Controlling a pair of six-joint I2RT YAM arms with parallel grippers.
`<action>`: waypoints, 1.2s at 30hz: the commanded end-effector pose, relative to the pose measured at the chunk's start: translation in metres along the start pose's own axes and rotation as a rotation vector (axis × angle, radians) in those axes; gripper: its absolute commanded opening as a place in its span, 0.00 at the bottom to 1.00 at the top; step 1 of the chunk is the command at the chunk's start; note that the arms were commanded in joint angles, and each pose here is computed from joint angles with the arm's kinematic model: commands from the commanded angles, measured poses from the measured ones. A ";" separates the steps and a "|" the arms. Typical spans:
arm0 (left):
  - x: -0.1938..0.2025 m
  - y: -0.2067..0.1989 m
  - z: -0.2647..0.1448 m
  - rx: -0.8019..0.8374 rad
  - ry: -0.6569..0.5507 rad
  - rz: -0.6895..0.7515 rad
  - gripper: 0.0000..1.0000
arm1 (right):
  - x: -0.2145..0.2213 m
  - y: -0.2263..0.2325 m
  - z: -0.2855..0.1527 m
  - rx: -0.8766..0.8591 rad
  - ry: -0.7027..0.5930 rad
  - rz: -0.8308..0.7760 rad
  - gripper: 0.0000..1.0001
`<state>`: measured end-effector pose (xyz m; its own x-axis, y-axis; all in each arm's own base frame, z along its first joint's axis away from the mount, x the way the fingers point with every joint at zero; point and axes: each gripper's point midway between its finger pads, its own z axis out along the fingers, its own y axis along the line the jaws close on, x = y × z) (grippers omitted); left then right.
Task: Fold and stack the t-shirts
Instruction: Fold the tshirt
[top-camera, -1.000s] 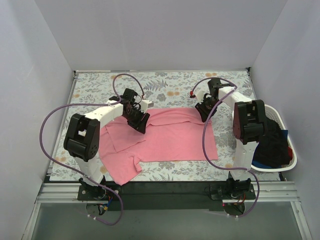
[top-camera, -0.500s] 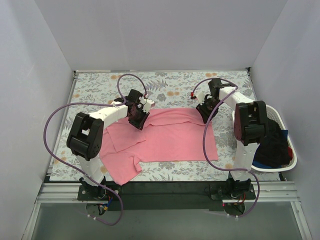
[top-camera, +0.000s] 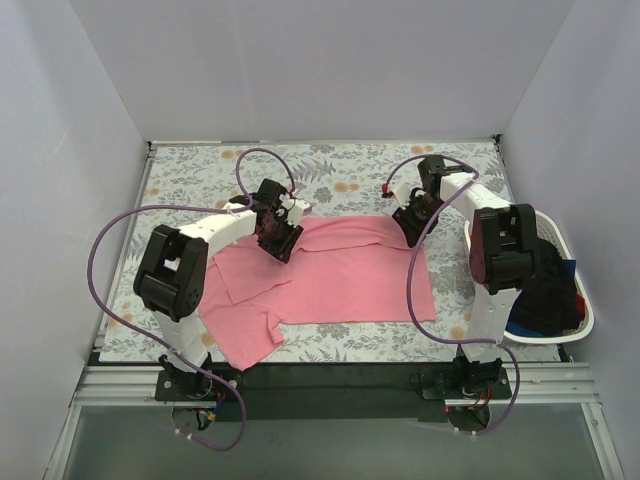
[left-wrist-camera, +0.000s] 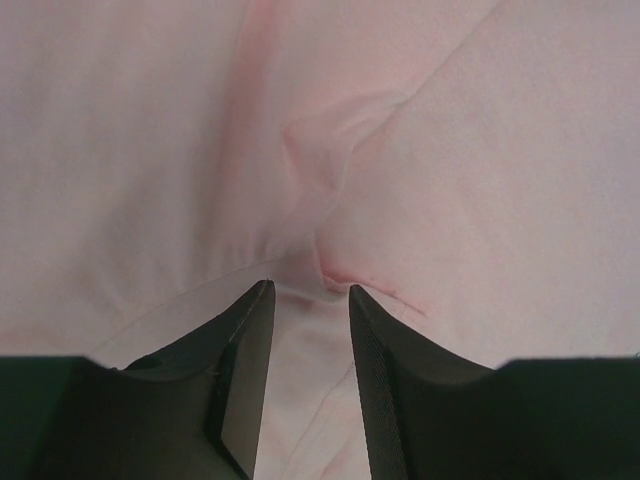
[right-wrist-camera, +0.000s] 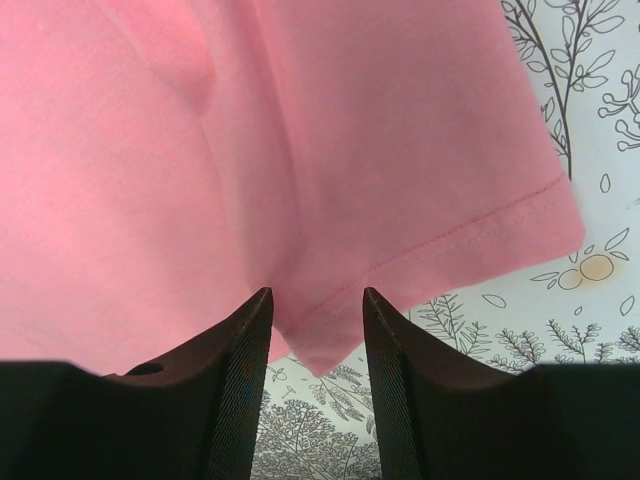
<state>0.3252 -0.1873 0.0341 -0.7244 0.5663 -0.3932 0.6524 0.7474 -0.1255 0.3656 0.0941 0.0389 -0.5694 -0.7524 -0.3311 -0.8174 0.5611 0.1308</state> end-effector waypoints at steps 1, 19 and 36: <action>-0.015 -0.004 -0.001 0.008 -0.028 0.017 0.36 | -0.002 0.009 -0.011 -0.014 -0.012 -0.027 0.49; -0.004 0.005 -0.011 -0.075 -0.004 0.058 0.01 | 0.018 -0.007 0.011 0.033 0.098 -0.012 0.52; 0.011 0.017 -0.030 -0.130 0.011 0.081 0.00 | 0.013 -0.007 -0.003 0.056 0.072 -0.020 0.43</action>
<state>0.3147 -0.1643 0.0314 -0.6970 0.6310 -0.3406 0.6759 0.7368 -0.0181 0.3599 0.0789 0.0224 -0.5743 -0.7837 -0.2368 -0.8167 0.5683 0.1001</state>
